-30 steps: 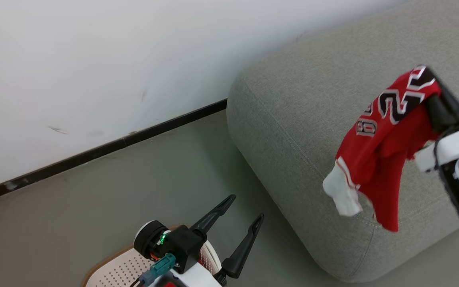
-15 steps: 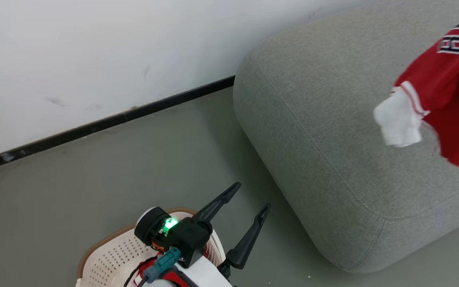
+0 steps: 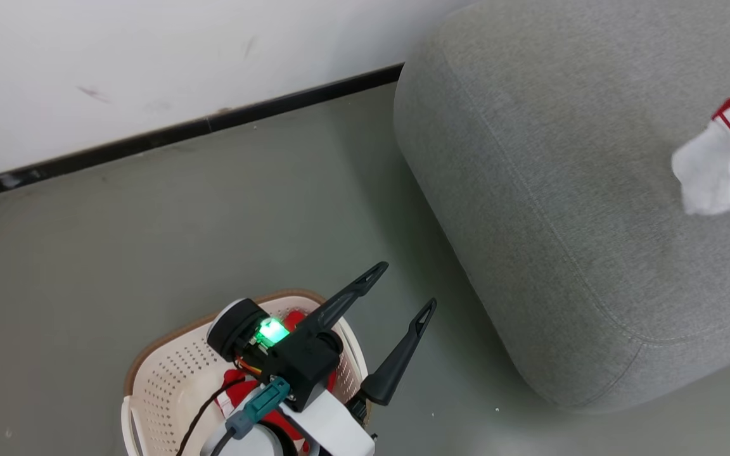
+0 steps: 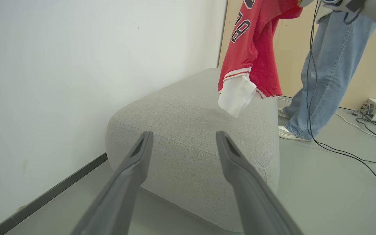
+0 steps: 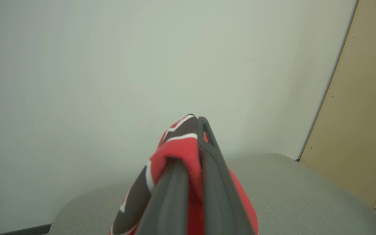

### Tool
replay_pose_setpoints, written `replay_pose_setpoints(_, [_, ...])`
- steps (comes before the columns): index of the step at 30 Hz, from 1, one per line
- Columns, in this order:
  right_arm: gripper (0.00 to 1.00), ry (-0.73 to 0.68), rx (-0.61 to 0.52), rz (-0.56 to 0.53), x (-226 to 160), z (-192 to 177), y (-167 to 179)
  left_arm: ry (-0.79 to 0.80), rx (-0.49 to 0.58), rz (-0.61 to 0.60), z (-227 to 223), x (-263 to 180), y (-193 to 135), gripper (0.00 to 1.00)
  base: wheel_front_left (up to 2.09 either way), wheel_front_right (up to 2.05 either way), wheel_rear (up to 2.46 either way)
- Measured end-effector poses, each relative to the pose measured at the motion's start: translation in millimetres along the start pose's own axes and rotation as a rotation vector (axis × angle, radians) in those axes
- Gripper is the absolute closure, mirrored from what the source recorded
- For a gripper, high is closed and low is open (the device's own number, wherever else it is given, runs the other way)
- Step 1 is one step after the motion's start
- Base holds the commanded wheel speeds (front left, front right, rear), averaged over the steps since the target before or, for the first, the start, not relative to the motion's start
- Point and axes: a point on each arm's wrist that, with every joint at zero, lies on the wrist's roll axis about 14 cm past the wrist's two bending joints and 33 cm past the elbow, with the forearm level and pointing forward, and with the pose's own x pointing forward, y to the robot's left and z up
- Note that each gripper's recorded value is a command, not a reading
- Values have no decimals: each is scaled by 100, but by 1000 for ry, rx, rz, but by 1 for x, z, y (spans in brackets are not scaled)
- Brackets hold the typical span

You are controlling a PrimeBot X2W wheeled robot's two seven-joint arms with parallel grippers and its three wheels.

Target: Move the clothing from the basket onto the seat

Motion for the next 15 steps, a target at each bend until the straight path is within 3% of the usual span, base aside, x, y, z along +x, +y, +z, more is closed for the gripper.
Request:
replay_pose_setpoints(10, [100, -55, -100, -40, 35, 5, -1, 1, 2, 14, -5, 7, 24, 0, 0, 0, 0])
replay_pose_setpoints(15, [100, 42, -67, -20, 36, -45, 23, 20, -9, 16, -14, 7, 31, 0, 0, 0, 0])
